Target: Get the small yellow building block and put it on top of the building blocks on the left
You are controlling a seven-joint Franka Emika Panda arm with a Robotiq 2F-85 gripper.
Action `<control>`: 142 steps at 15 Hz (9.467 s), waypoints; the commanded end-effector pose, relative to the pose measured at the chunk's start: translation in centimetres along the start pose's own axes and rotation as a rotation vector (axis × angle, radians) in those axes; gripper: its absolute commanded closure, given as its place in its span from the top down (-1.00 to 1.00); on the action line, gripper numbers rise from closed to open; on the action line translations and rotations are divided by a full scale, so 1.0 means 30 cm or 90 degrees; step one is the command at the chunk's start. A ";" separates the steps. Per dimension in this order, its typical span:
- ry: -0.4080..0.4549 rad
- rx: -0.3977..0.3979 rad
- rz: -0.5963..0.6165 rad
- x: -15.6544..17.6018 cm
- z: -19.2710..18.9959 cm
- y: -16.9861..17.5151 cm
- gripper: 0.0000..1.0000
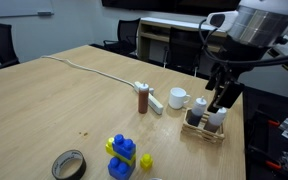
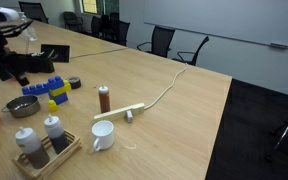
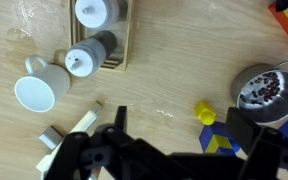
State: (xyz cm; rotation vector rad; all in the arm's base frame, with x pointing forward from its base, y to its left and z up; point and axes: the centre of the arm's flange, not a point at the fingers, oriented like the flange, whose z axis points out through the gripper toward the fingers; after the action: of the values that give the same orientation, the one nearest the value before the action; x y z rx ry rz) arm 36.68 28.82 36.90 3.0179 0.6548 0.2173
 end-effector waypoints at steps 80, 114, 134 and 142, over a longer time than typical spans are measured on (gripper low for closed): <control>-0.056 0.179 -0.224 0.137 0.318 -0.530 -0.80; -0.074 0.165 -0.414 -0.012 0.297 -0.784 -0.80; -0.104 0.155 -0.414 -0.028 0.336 -0.762 -0.80; -0.095 0.150 -0.412 -0.029 0.319 -0.775 -0.80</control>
State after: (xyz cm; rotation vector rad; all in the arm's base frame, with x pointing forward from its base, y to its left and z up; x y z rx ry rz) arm 28.08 49.20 25.50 2.7915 1.6940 -0.1103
